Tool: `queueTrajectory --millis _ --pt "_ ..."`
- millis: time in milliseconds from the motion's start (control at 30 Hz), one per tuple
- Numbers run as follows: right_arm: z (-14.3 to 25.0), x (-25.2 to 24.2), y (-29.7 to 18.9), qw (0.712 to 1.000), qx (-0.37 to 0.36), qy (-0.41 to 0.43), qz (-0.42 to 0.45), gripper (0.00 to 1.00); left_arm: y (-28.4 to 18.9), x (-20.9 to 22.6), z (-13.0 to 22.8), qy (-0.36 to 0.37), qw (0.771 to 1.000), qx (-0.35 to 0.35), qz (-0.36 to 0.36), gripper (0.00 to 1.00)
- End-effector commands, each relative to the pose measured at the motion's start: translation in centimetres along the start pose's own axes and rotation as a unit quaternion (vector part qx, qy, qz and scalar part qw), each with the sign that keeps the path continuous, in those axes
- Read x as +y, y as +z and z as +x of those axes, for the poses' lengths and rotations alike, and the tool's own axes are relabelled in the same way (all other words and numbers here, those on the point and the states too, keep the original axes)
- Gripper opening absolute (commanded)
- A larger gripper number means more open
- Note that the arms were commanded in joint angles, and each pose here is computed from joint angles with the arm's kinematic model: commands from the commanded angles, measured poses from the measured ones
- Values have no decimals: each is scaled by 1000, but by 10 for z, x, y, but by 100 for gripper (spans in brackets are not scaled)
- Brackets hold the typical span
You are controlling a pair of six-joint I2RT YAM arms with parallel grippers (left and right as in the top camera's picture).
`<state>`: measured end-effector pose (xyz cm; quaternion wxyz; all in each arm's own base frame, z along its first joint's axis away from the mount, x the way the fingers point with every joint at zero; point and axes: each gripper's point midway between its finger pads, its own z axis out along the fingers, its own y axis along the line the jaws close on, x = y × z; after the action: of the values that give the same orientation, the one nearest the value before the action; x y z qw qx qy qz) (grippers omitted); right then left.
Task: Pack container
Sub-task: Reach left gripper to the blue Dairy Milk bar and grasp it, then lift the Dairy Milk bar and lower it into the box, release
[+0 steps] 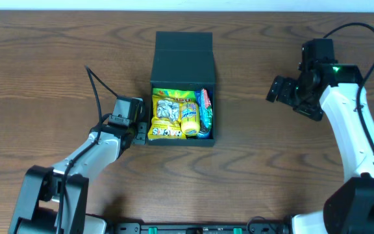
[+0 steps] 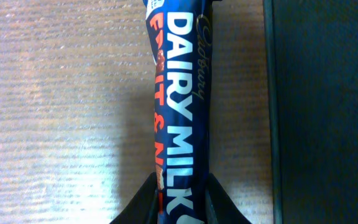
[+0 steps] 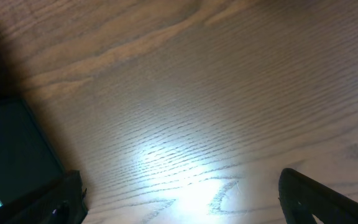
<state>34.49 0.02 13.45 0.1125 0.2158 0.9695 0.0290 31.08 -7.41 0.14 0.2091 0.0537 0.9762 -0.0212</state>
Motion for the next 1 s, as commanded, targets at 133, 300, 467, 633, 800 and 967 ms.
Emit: queueTrajectory --millis 133,300,467,633,800,967 --pt "-4 -1 -5 1000 -9 -4 -2 99 -44 0 -47 1 997 -80 -2 8" --pt "-4 -1 -5 1000 -9 -4 -2 99 -86 -5 -78 -17 989 -148 14 6" --pt "-6 0 -5 1000 -13 -3 -4 99 -123 -42 -103 -53 975 -196 94 6" --pt "-7 2 -5 1000 -15 -3 -12 99 -131 -95 -108 -74 963 -203 163 6" --pt "-6 5 -5 1000 -11 -4 -18 99 -117 -141 -106 -129 950 -183 215 6" --pt "-4 4 -5 1000 -8 -4 -16 99 -91 -153 -97 -124 957 -155 211 6"
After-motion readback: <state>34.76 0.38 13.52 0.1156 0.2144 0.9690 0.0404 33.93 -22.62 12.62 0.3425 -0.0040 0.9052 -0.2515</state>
